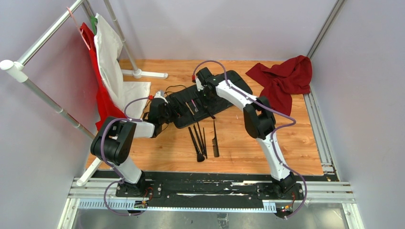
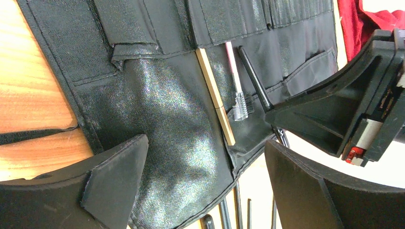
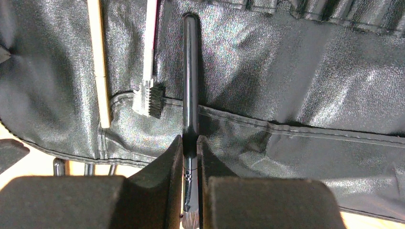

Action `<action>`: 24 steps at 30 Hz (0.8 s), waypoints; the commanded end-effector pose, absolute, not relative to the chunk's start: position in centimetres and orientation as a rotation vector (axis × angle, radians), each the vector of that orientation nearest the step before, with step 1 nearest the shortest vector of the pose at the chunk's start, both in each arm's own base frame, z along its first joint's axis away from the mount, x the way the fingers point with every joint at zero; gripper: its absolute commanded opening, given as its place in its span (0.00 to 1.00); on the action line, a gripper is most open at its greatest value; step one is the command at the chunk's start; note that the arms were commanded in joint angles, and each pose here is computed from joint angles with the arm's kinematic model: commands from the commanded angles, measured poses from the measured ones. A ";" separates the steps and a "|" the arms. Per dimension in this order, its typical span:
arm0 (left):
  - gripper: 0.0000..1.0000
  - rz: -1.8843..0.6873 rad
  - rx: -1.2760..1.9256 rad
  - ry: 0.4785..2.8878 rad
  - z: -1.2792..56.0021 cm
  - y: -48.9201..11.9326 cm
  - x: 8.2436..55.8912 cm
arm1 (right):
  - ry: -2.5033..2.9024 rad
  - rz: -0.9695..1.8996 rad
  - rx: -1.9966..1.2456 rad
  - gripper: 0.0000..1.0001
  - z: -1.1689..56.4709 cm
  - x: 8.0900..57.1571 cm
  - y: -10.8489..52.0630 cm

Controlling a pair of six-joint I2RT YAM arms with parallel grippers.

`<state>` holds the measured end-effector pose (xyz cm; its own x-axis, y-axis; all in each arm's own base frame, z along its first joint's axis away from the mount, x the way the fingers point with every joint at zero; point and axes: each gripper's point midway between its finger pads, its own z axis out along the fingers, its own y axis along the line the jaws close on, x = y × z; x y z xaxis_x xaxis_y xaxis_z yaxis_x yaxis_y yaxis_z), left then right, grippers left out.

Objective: Organize the makeup
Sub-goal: Place the makeup brush in the cosmetics bag.

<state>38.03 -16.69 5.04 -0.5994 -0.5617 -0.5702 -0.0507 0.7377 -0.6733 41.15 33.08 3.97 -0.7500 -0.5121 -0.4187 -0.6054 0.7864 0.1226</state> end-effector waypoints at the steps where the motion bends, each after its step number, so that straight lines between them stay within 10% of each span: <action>1: 0.98 -0.786 -0.458 2.126 4.5 -17.0 38.1 | 2.645 0.361 -0.861 0.01 2.3 40.6 33.5; 24: 0.98 -0.790 -0.460 2.136 4.2 -17.1 37.9 | 2.554 0.396 -0.812 0.01 3.9 43.3 35.6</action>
<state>38.08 -16.72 5.05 -0.5984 -0.5622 -0.5709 -0.0483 0.7366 -0.6746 42.95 34.46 3.85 -0.7379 -0.4891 -0.4651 -0.6022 0.7882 0.1266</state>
